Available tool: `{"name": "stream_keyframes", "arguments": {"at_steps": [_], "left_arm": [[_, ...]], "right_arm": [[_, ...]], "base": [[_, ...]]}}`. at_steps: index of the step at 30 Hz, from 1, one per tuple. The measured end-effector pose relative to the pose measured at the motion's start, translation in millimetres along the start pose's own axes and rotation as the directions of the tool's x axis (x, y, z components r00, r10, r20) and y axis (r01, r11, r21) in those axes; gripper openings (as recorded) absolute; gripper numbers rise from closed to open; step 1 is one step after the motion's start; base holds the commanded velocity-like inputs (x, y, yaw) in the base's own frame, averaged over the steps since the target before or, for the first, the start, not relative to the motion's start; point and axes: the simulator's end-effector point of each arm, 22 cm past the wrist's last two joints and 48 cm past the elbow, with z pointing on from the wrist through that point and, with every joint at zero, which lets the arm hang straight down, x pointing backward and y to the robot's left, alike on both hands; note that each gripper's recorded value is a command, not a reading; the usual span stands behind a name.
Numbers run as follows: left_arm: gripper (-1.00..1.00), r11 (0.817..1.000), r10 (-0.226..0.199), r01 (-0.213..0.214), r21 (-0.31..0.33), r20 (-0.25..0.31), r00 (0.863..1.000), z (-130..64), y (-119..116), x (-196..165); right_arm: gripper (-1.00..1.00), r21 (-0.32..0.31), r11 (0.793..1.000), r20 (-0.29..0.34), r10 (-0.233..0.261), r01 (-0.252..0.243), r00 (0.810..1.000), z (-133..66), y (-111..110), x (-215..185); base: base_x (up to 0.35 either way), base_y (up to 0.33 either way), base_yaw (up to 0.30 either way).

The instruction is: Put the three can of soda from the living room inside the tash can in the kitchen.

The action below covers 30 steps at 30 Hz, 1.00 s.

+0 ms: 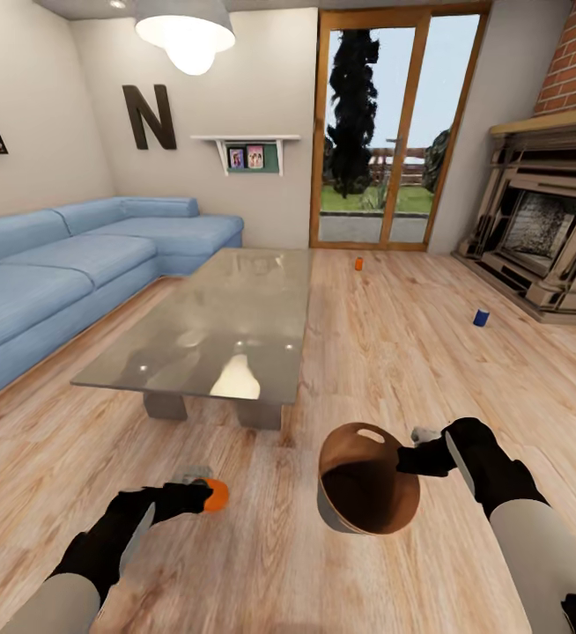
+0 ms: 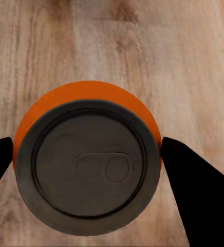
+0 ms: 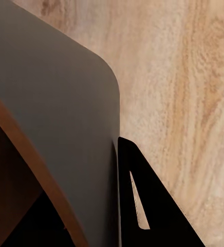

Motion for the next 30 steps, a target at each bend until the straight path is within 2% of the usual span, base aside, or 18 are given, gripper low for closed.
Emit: {"name": "stream_keyframes", "arguments": {"at_steps": [4,7,9,10,11,12,14,15,17,18,20,21,22,24,25,27,28,30], "left_arm": [[-1.00,0.997,0.044,-0.050,0.056,0.103,0.994,-58.7,-35,-107],[-1.00,0.995,0.061,-0.071,0.070,0.130,0.990,-85.5,-45,-137],[-1.00,0.989,0.081,-0.097,0.111,0.141,0.987,-116.9,-52,-159],[-1.00,0.979,0.096,-0.118,0.164,0.134,0.986,-143.4,-63,-179],[-1.00,0.970,0.092,-0.123,0.208,0.155,0.984,-157.8,-76,-195],[-1.00,0.962,0.110,-0.148,0.231,0.169,0.980,-171.3,-84,-212],[-1.00,0.924,0.139,-0.211,0.317,0.234,0.962,-202.9,-112,-253],[-1.00,0.904,0.152,-0.240,0.354,0.258,0.954,-215.0,-124,-267],[-1.00,0.883,0.165,-0.265,0.388,0.272,0.948,-226.0,-134,-279],[-1.00,0.855,0.176,-0.287,0.432,0.280,0.944,-234.5,-148,-287],[-1.00,0.827,0.200,-0.315,0.465,0.280,0.939,-242.5,-161,-295],[-1.00,0.799,0.222,-0.336,0.499,0.275,0.936,-248.4,-172,-300],[-1.00,0.759,0.251,-0.350,0.548,0.250,0.935,-252.1,-185,-306],[-1.00,0.731,0.275,-0.345,0.589,0.209,0.938,-252.6,-195,-314],[-1.00,0.725,0.285,-0.340,0.599,0.189,0.940,-251.1,-198,-317],[-1.00,0.726,0.335,-0.308,0.615,0.076,0.939,-232.9,-205,-319],[-1.00,0.726,0.351,-0.301,0.618,0.044,0.935,-228.6,-209,-319],[-1.00,0.716,0.419,-0.293,0.633,-0.055,0.906,-208.3,-238,-307]], "right_arm": [[-1.00,-0.036,0.999,-0.033,-0.030,0.029,0.999,4.0,27,4],[-1.00,-0.042,0.999,-0.072,-0.033,0.030,0.997,7.6,33,14],[-1.00,-0.027,0.999,-0.153,-0.031,0.027,0.988,20.4,33,39],[-1.00,-0.023,0.999,-0.208,-0.028,0.024,0.978,28.8,35,57],[-1.00,-0.023,1.000,-0.242,-0.018,0.013,0.970,31.9,36,68],[-1.00,-0.019,1.000,-0.256,-0.016,0.012,0.966,32.8,38,71],[-1.00,0.002,1.000,-0.236,-0.021,0.022,0.972,28.8,43,59],[-1.00,0.007,1.000,-0.248,-0.015,0.017,0.969,29.6,46,62],[-1.00,0.029,0.999,-0.256,-0.022,0.030,0.966,28.1,46,62],[-1.00,0.049,0.998,-0.263,-0.033,0.047,0.964,28.4,47,63],[-1.00,0.065,0.996,-0.266,-0.044,0.063,0.963,26.4,50,61],[-1.00,0.068,0.995,-0.267,-0.046,0.066,0.963,26.1,55,59],[-1.00,0.072,0.995,-0.263,-0.053,0.074,0.963,24.7,62,54],[-1.00,0.058,0.996,-0.250,-0.048,0.064,0.967,20.0,72,44],[-1.00,0.054,0.997,-0.247,-0.046,0.061,0.968,17.8,75,41],[-1.00,0.066,0.995,-0.243,-0.063,0.081,0.968,13.6,78,34],[-1.00,0.069,0.994,-0.242,-0.070,0.089,0.968,11.6,79,31],[-1.00,0.064,0.993,-0.230,-0.077,0.094,0.970,8.0,86,22]], "base": [[0.000,0.000,0.000],[0.000,0.000,0.000],[0.000,0.000,0.000],[0.000,0.000,0.000],[0.000,0.000,0.000],[0.000,0.000,0.000],[0.000,0.000,0.000],[0.000,0.000,0.000],[0.000,0.000,0.000],[0.000,0.000,0.000],[0.000,0.000,0.000],[0.000,0.000,0.000],[0.000,0.000,0.000],[0.000,0.000,0.000],[0.000,0.000,0.000],[0.000,0.000,0.000],[0.000,0.000,0.000],[0.000,0.000,0.000]]}}
